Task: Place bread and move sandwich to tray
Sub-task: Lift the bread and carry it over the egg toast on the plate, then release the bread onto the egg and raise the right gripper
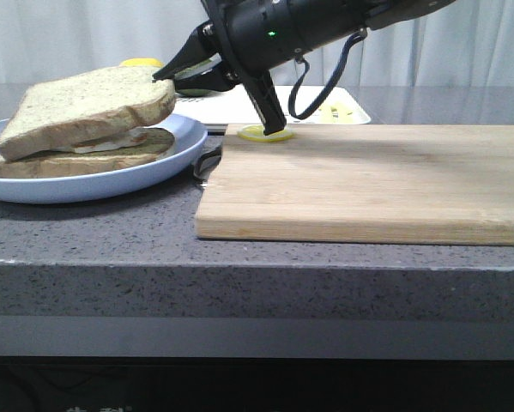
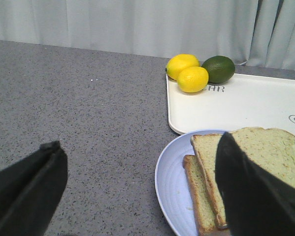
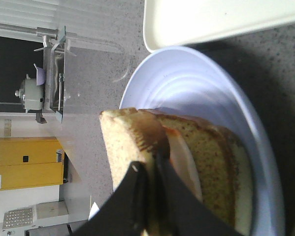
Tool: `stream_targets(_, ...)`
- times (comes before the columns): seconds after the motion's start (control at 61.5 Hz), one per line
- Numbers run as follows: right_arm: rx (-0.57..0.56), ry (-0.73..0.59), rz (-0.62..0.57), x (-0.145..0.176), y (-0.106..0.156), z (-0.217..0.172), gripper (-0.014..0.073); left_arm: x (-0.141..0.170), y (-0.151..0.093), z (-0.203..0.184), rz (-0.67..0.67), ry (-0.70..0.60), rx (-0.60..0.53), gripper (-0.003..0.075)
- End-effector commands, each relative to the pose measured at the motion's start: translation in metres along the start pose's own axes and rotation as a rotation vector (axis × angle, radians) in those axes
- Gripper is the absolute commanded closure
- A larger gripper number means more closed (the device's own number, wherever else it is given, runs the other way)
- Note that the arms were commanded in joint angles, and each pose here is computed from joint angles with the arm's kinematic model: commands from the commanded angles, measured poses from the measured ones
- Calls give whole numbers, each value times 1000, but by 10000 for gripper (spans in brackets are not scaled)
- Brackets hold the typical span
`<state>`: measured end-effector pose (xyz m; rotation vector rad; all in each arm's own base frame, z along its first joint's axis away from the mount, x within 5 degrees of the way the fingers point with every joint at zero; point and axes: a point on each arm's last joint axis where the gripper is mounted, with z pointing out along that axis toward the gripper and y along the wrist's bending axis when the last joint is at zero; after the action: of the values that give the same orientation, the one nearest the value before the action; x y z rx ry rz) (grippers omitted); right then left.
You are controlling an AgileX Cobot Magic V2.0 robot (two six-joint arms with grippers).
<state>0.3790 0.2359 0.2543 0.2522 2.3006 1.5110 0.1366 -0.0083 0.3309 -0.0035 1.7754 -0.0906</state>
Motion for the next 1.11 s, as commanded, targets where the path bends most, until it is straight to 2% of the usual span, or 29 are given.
stream_targets(0.0, -102, -4, -39, -1, 35, -16, 492, -19, -1, -2, -11, -109, 7, 120)
stream_targets(0.146, -119, 33, -44, 3, 36, -17, 333, -19, -1, -2, -11, -109, 7, 120)
stream_targets(0.277, -127, 52, -46, 4, 37, -17, 233, -19, -1, -2, -11, -109, 7, 120)
stream_targets(0.439, -114, 38, -67, 1, 37, -22, 214, -19, -1, -2, -11, -109, 7, 120)
stream_targets(0.586, -86, -10, -122, -14, 39, -43, 218, -19, -1, -2, -11, -109, 7, 120)
stream_targets(0.683, -50, -40, -189, -24, 40, -64, 295, -19, -1, -2, -11, -109, 7, 120)
stream_targets(0.813, 25, -30, -314, -28, 41, -85, 568, -19, -1, -2, -11, -109, 7, 120)
stream_targets(0.878, 60, -24, -371, -27, 43, -94, 666, -19, -1, -2, -11, -109, 7, 120)
stream_targets(0.992, 145, -21, -500, -26, 48, -111, 657, -19, -1, -2, -11, -109, 7, 120)
stream_targets(1.041, 233, 1, -580, -25, 49, -119, 656, -19, -1, -2, -11, -109, 7, 120)
stream_targets(1.09, 336, 15, -609, -25, 52, -130, 656, -19, -1, -2, -11, -109, 7, 120)
